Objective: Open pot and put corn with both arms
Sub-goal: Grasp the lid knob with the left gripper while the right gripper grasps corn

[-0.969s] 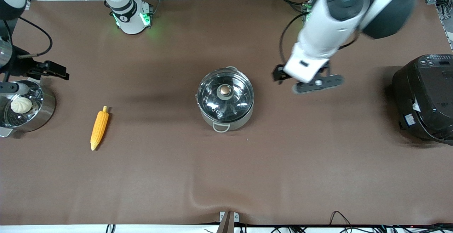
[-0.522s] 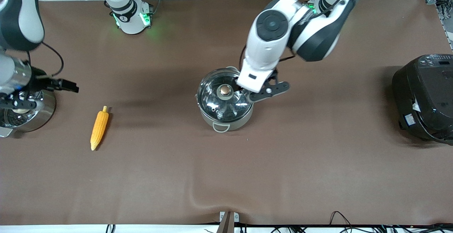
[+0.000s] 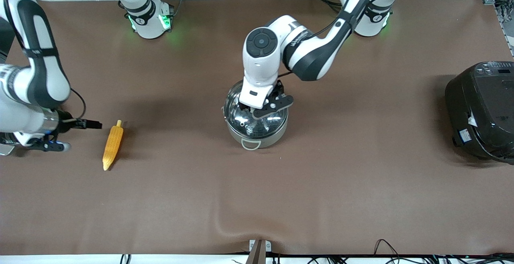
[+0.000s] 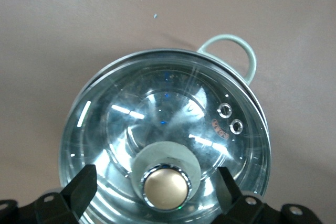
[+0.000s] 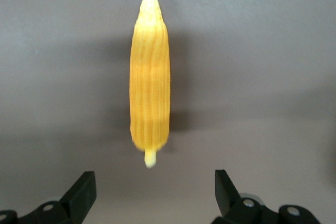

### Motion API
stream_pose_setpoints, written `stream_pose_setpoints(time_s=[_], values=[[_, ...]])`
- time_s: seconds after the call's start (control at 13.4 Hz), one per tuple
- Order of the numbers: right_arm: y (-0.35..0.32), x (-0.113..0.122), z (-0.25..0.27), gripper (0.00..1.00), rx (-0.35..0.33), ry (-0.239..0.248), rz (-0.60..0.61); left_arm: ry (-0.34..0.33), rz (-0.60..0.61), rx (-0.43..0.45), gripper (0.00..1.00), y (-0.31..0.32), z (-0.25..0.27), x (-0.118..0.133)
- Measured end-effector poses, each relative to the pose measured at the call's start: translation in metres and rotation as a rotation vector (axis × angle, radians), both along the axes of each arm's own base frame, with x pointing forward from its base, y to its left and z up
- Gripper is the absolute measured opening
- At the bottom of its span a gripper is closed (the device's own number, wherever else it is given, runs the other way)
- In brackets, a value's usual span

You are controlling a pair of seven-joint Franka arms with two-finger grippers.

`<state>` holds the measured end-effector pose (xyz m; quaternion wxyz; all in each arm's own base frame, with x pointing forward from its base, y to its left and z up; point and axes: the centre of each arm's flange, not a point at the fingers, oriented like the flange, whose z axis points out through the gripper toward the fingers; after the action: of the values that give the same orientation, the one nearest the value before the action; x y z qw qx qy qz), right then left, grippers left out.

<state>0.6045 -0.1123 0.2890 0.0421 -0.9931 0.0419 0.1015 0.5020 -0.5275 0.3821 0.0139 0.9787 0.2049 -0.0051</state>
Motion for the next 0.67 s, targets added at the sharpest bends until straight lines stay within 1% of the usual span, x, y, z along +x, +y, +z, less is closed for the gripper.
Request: stream_pose_setpoints(time_s=[0.15,0.37,0.52,0.67], values=[[0.001,0.007,-0.032,1.00,0.001,-0.025,-0.001,0.002,-0.004,0.001,1.00,-0.006,-0.007,-0.004],[0.013,0.015,-0.076,1.00,-0.003,-0.051,-0.021,0.016,0.023,0.014,1.00,-0.013,-0.020,-0.011],[0.027,0.015,-0.100,1.00,-0.003,-0.041,-0.028,0.022,0.023,0.021,1.00,-0.015,-0.027,-0.012],[0.031,0.014,-0.109,1.00,-0.010,-0.027,-0.013,0.023,0.024,0.022,1.00,-0.014,-0.028,-0.012]])
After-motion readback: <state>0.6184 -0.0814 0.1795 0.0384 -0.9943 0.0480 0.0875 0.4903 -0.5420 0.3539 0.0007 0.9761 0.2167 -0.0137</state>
